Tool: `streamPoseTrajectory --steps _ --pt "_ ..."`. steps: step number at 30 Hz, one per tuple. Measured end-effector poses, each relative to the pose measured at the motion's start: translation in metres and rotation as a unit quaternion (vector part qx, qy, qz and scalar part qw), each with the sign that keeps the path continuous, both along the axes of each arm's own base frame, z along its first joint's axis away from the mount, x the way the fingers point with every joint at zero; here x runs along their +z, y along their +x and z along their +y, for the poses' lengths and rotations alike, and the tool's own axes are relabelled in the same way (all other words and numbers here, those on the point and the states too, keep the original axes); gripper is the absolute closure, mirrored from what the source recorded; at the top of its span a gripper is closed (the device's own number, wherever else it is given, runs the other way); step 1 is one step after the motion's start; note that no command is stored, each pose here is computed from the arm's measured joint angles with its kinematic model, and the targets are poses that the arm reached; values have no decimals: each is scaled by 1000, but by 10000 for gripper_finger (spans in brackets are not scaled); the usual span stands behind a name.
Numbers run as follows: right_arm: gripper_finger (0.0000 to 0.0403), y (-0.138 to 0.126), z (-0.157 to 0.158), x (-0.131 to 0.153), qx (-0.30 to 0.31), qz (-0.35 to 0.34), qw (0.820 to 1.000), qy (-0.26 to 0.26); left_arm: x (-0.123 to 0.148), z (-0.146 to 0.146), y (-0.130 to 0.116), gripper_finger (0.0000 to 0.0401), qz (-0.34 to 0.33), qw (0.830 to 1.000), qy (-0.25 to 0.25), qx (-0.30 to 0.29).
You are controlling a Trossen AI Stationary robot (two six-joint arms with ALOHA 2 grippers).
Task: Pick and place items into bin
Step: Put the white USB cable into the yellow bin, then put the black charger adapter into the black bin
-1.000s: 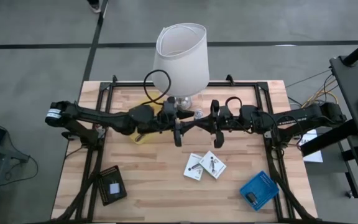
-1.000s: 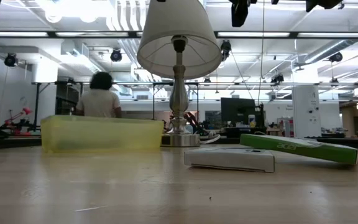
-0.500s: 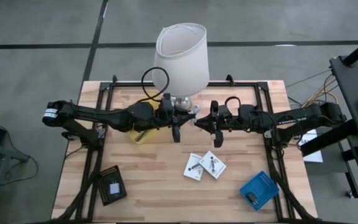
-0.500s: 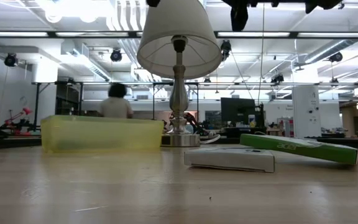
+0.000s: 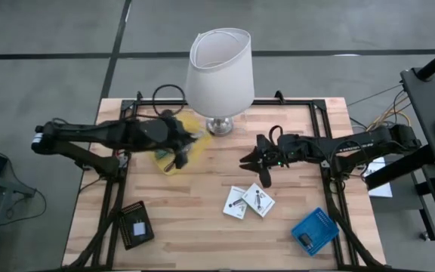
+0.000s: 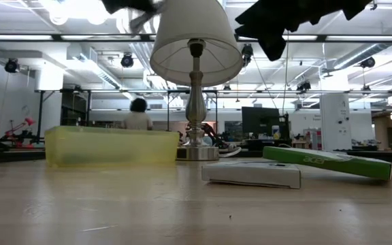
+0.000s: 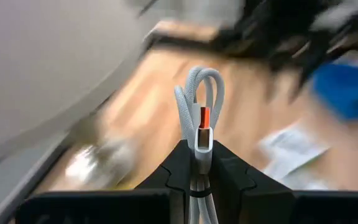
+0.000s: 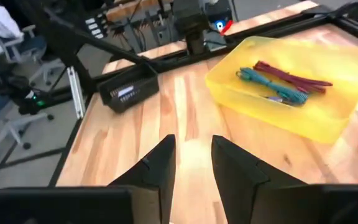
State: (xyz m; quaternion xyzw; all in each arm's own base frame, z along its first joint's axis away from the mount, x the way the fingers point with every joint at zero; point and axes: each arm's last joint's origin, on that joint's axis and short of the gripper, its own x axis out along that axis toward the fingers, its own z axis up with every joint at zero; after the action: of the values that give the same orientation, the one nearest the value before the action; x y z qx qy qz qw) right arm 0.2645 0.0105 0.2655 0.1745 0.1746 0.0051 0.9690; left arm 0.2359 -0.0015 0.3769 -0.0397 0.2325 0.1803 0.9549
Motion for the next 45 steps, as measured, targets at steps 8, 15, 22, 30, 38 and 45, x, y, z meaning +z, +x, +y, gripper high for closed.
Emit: streamPoseTrajectory --steps 8,15,22,30,38,45 --pt "319 0 -2 0 -5 -2 1000 -15 -29 26 -34 381 164 971 56 163" --pt "318 0 -3 0 -8 -1 1000 -11 -59 47 -27 344 216 951 60 214" --pt "312 0 -3 0 -9 -1 1000 -10 -78 52 -17 289 266 939 70 206" --pt "317 0 -3 0 -19 1 1000 19 -74 51 -12 240 252 949 39 186" --pt "255 -3 5 -8 35 46 998 7 -50 48 -27 237 141 971 6 195" --pt "195 -14 22 -23 70 145 985 55 -29 44 -50 237 75 978 -11 196"
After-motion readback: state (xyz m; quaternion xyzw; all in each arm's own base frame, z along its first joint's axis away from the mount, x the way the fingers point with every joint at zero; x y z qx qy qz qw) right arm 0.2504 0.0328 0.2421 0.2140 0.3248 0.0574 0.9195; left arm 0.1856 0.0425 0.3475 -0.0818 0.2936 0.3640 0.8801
